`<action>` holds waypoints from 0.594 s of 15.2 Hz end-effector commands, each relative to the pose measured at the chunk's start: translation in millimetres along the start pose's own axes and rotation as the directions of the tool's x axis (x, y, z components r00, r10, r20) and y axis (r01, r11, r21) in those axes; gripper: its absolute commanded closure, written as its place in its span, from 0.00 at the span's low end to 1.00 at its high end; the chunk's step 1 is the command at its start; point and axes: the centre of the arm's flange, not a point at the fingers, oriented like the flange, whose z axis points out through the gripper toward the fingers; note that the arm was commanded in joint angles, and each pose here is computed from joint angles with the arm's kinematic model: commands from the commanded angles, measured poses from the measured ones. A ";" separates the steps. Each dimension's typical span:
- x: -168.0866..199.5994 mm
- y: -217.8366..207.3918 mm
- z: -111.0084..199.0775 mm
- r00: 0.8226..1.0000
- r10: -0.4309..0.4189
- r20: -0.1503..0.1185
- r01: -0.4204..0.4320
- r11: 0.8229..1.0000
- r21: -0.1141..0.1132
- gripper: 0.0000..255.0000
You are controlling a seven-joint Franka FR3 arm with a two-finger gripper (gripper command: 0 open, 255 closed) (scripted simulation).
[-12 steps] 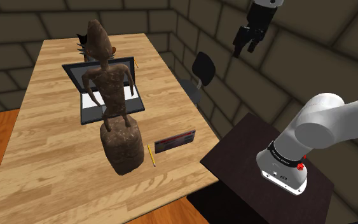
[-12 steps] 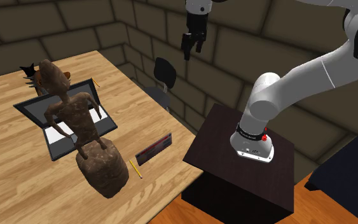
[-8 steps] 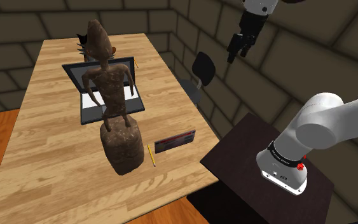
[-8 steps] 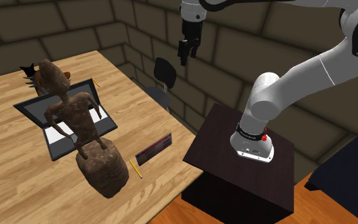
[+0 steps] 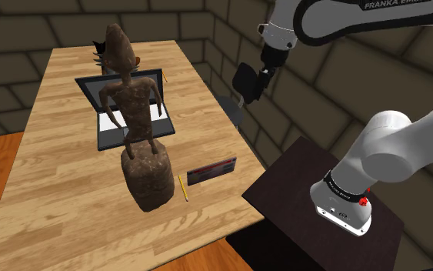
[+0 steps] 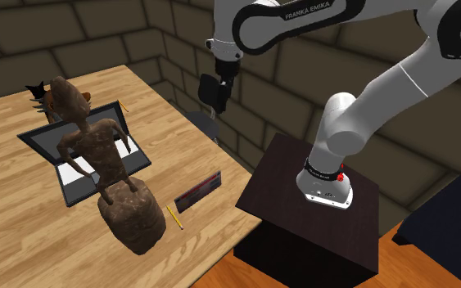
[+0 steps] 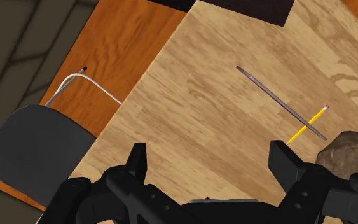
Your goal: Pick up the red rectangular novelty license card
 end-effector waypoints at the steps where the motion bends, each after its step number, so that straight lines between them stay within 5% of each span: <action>1: 10.8 -15.2 19.8 0.996 -0.089 -0.004 0.089 0.996 0.005 0.00; 5: 27.0 -42.5 60.7 0.967 -0.256 -0.009 0.256 0.967 0.015 0.00; 9: 38.5 -72.6 101.2 0.909 -0.416 -0.016 0.416 0.909 0.024 0.00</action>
